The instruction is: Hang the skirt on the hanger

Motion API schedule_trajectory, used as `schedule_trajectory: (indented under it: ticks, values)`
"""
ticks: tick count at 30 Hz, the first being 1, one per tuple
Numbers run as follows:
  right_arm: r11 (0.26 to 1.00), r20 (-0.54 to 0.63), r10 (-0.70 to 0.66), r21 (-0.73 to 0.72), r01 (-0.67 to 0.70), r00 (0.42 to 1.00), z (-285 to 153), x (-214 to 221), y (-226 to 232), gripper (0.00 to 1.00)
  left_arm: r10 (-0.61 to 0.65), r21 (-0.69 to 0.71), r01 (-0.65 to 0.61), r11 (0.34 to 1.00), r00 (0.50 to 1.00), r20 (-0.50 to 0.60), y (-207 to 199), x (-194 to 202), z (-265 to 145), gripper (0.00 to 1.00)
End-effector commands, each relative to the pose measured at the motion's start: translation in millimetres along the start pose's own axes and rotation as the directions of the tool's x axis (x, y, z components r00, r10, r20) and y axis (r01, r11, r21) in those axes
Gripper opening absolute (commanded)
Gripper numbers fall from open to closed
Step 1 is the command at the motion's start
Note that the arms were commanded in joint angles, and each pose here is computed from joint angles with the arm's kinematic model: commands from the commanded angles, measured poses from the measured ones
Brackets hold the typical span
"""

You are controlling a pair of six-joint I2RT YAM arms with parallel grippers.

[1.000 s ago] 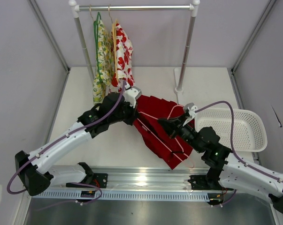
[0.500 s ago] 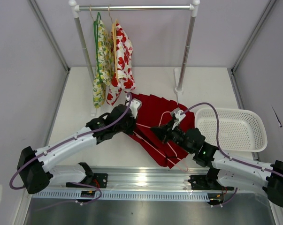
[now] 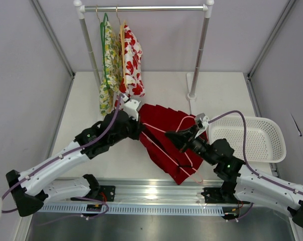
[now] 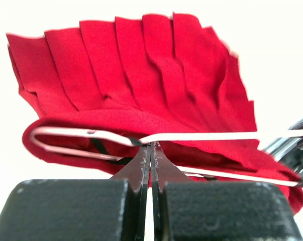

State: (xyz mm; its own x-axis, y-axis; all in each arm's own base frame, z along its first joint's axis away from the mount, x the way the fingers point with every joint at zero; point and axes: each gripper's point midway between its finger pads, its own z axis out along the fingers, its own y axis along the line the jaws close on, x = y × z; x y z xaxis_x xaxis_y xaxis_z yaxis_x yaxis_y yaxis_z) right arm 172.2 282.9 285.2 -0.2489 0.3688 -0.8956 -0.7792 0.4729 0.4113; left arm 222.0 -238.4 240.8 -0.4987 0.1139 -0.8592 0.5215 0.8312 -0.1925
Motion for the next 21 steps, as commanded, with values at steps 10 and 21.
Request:
schedule_trajectory:
  ticks: [10,21]
  values:
    - [0.983,0.067,0.053,-0.179,-0.04,0.996,-12,-39,47,0.0,-0.157,-0.155,0.214,0.964,0.936,0.314,38,-74,-65,0.0]
    - [0.981,0.069,0.062,-0.188,-0.048,0.996,-10,-36,48,0.0,-0.132,-0.102,0.169,0.98,0.946,0.297,27,-71,-56,0.0]
